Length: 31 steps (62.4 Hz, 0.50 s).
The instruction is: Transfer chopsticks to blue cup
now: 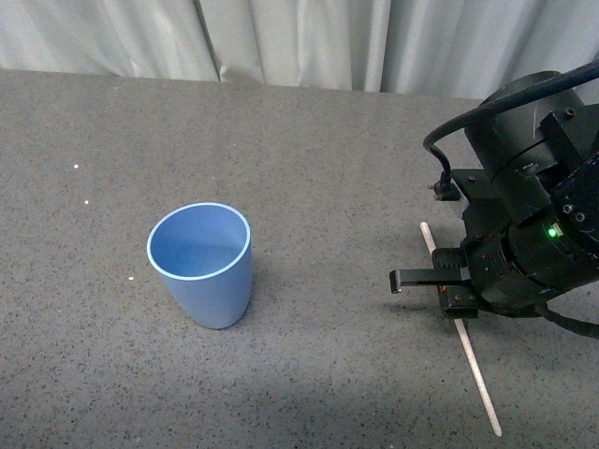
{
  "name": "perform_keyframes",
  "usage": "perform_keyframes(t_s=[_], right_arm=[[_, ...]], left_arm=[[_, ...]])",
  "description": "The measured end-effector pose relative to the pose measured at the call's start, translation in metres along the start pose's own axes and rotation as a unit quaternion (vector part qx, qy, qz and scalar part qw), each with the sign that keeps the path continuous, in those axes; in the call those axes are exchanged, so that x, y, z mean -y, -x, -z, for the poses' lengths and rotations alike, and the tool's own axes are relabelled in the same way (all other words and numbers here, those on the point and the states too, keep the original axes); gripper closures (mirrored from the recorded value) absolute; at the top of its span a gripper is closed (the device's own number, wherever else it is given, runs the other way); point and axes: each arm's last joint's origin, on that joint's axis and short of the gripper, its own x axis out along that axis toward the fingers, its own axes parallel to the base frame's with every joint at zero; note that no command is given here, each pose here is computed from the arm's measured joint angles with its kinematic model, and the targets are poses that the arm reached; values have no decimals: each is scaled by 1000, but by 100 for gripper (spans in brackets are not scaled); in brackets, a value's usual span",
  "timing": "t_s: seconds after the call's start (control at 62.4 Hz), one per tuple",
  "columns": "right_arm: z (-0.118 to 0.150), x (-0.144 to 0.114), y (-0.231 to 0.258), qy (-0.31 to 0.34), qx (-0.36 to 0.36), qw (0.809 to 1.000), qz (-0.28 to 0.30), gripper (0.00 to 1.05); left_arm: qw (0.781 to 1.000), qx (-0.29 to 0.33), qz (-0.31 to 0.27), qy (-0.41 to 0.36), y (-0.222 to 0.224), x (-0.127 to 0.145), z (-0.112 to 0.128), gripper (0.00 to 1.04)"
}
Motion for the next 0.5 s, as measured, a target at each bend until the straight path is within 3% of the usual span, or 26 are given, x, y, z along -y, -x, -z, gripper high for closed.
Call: perform_keyframes(t_s=[0.112,0.321,0.497], right_arm=[[0,0,1,-2,1,1000,-1,104],[2,1,12,-5,47,999,-12,104],[-9,-6,48,15,184,982,-42,104]], left_arm=[[1000,0,0,0,0,0,0,7],[1000,0,0,0,0,0,0,7],[1000,0,0,0,0,0,0,7]])
